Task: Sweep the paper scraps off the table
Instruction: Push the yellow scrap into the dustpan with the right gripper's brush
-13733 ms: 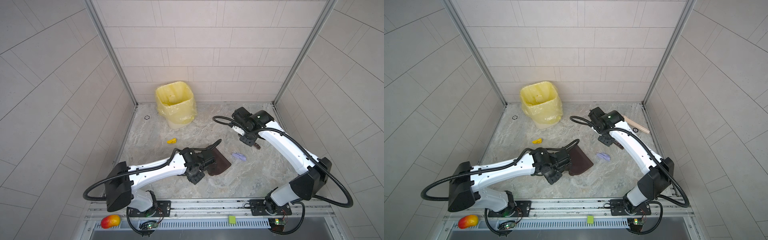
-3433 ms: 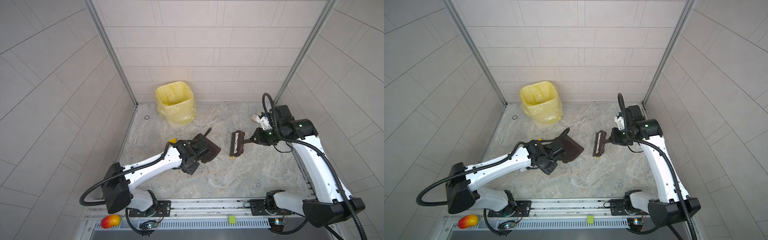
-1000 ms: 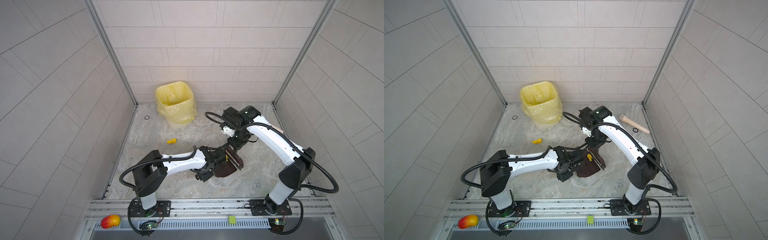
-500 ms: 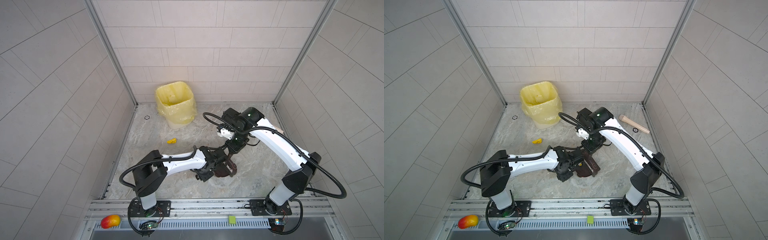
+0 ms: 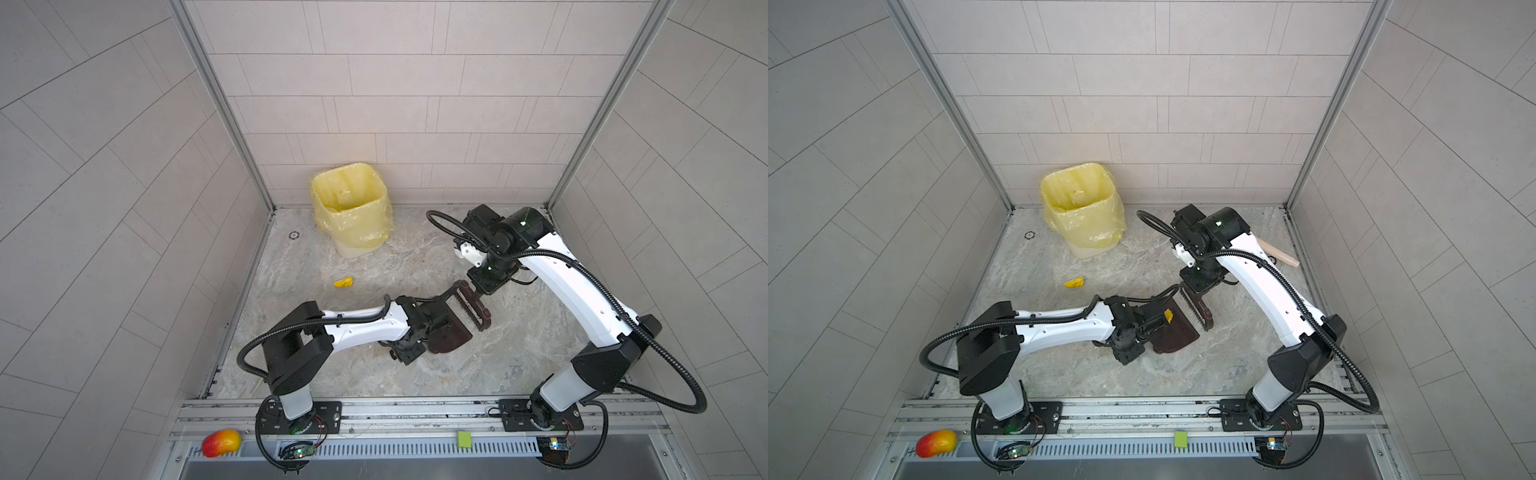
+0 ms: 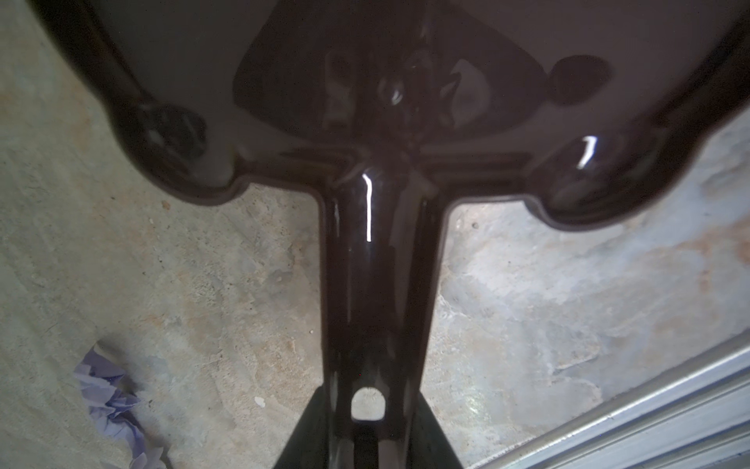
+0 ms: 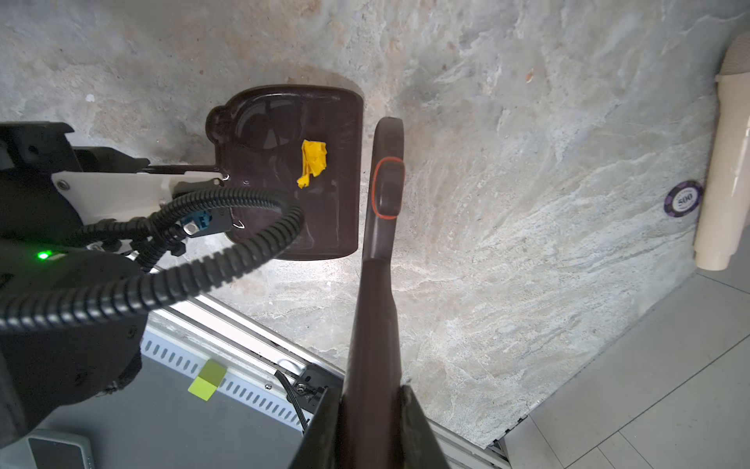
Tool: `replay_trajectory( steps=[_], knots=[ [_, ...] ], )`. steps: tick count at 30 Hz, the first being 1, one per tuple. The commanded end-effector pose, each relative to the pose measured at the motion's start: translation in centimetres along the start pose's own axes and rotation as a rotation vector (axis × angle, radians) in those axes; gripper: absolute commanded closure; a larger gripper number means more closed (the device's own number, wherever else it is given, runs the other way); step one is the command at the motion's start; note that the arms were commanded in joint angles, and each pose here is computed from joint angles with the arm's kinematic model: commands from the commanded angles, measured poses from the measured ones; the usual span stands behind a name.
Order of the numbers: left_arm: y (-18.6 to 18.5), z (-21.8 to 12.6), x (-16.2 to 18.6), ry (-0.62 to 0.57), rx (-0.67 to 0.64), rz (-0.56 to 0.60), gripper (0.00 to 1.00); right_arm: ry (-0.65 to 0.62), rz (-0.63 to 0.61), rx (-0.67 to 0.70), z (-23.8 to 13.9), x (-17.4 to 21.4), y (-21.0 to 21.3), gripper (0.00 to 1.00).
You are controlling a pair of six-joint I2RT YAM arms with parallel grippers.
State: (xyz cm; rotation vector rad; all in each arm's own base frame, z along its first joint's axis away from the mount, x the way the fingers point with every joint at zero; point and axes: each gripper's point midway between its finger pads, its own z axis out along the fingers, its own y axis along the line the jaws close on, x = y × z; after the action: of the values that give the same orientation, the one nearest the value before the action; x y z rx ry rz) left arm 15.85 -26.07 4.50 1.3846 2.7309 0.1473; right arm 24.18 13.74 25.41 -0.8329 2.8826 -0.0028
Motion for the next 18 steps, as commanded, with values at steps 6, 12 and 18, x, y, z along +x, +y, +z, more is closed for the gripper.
replay_trajectory(
  steps=[6, 12, 18],
  knots=[
    [0.2, -0.3, 0.0, -0.016, -0.018, -0.009, 1.0, 0.012, -0.018, -0.066, 0.5, -0.3, 1.3, 1.0],
    [0.3, -0.3, 0.1, -0.015, -0.022, -0.013, 1.0, 0.102, -0.092, -0.123, 1.9, 0.1, 3.5, 1.0],
    [0.3, -0.2, 0.1, -0.015, -0.021, -0.017, 1.0, 0.114, -0.132, -0.188, 1.8, 0.6, 5.7, 1.0]
  ],
)
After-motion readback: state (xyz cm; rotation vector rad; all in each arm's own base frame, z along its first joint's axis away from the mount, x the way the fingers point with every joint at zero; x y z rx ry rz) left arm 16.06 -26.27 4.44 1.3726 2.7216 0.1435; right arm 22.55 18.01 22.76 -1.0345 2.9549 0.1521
